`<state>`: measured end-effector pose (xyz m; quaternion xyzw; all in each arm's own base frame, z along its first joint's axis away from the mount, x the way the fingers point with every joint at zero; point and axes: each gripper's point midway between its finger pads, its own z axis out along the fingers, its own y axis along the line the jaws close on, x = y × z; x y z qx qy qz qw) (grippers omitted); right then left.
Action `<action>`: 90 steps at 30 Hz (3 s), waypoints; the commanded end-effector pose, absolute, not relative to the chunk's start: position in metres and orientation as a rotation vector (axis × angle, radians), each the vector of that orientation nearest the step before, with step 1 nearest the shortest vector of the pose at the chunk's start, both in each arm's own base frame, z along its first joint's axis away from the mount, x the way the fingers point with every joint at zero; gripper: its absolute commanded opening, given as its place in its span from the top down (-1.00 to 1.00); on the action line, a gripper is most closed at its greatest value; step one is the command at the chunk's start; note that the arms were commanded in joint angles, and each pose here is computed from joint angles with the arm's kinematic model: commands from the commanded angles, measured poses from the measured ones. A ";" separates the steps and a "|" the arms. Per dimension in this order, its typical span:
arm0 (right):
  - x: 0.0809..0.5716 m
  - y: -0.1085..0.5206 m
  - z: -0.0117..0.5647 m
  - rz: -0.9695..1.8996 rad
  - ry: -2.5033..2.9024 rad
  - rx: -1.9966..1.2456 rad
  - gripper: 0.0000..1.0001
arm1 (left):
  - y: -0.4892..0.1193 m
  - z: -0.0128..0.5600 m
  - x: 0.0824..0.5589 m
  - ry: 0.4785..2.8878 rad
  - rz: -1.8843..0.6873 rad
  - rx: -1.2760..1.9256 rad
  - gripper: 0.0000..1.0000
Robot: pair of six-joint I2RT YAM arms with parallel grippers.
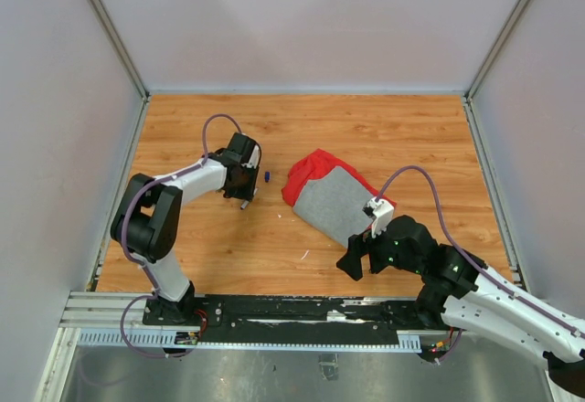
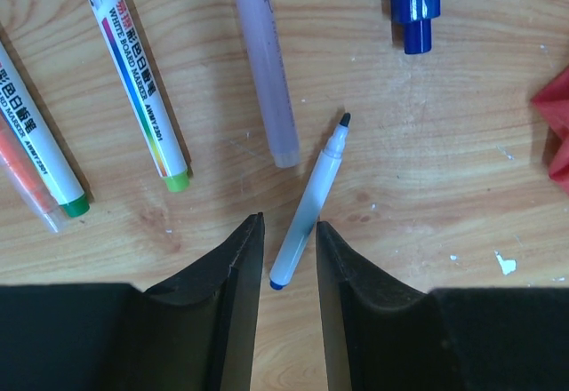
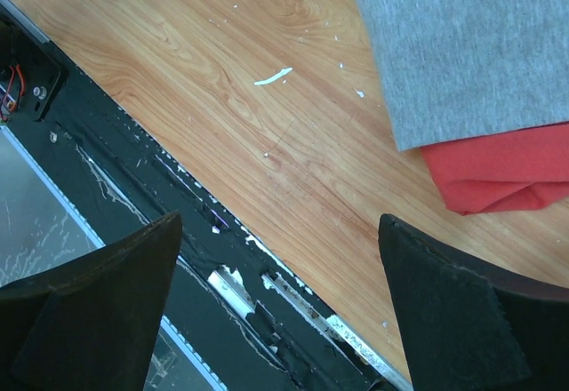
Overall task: Insert the pens into the pen caps
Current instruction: Pick up the pen from the center of the board.
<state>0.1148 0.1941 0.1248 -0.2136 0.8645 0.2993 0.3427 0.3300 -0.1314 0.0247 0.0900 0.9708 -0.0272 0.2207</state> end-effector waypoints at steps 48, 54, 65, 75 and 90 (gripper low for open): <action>0.169 0.232 0.184 1.007 1.980 -0.089 -0.99 | -0.296 0.153 0.158 2.005 -1.102 0.365 0.99; 0.165 0.261 0.185 1.021 1.987 -0.125 -0.68 | -0.297 0.152 0.146 1.981 -1.170 0.396 0.99; 0.163 0.292 0.186 1.107 1.954 -0.101 -0.23 | -0.293 0.149 0.143 1.979 -1.161 0.418 0.99; 0.163 0.308 0.181 1.142 1.972 -0.101 0.14 | -0.296 0.148 0.142 1.984 -1.162 0.441 0.99; 0.151 0.331 0.168 1.265 2.018 -0.131 0.98 | -0.294 0.145 0.145 1.996 -1.141 0.418 0.82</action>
